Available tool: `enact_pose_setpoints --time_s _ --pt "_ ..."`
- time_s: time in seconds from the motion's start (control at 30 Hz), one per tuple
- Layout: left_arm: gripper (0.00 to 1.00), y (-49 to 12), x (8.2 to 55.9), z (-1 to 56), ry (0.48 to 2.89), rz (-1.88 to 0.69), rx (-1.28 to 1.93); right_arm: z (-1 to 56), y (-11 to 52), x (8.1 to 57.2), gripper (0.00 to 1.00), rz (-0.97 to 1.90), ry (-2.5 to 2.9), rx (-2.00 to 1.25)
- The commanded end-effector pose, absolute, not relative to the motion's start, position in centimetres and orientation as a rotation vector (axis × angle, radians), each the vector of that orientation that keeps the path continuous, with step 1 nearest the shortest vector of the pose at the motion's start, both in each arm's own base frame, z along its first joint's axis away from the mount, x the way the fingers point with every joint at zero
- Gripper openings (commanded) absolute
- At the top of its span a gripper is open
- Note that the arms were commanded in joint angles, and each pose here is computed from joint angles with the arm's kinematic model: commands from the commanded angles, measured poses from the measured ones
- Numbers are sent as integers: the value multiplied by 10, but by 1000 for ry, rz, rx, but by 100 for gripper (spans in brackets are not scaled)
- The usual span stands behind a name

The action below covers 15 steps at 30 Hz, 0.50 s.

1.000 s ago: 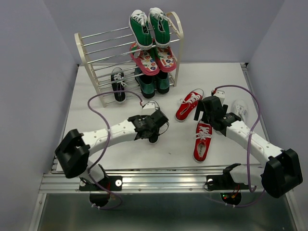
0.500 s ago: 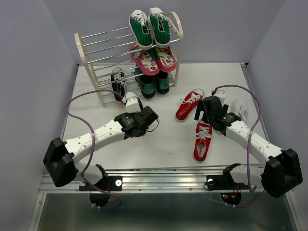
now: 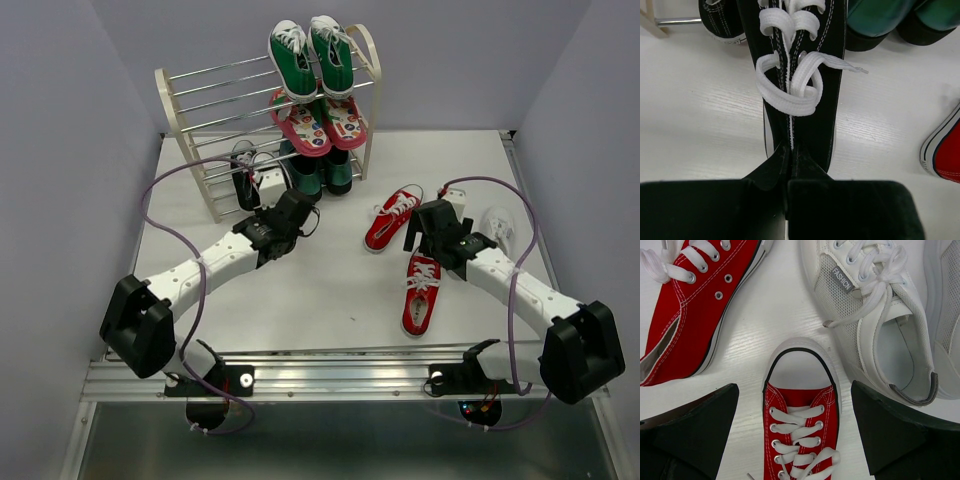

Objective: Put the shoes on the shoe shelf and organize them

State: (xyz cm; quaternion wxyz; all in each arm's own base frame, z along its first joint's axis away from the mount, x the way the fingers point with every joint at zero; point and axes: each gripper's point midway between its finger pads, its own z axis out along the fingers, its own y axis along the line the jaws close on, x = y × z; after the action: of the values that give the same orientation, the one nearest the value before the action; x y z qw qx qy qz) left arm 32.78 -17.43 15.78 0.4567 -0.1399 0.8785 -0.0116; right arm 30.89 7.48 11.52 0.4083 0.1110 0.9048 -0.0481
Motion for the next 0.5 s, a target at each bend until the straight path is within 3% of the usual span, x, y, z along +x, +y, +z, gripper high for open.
enact_pose_setpoints --time_s 0.0,0.47 --pt "0 -191 366 217 1959 -105 -304 134 74 324 100 -122 2208 299" --pt "0 -167 418 212 1946 -56 -338 133 71 324 100 -151 2205 298"
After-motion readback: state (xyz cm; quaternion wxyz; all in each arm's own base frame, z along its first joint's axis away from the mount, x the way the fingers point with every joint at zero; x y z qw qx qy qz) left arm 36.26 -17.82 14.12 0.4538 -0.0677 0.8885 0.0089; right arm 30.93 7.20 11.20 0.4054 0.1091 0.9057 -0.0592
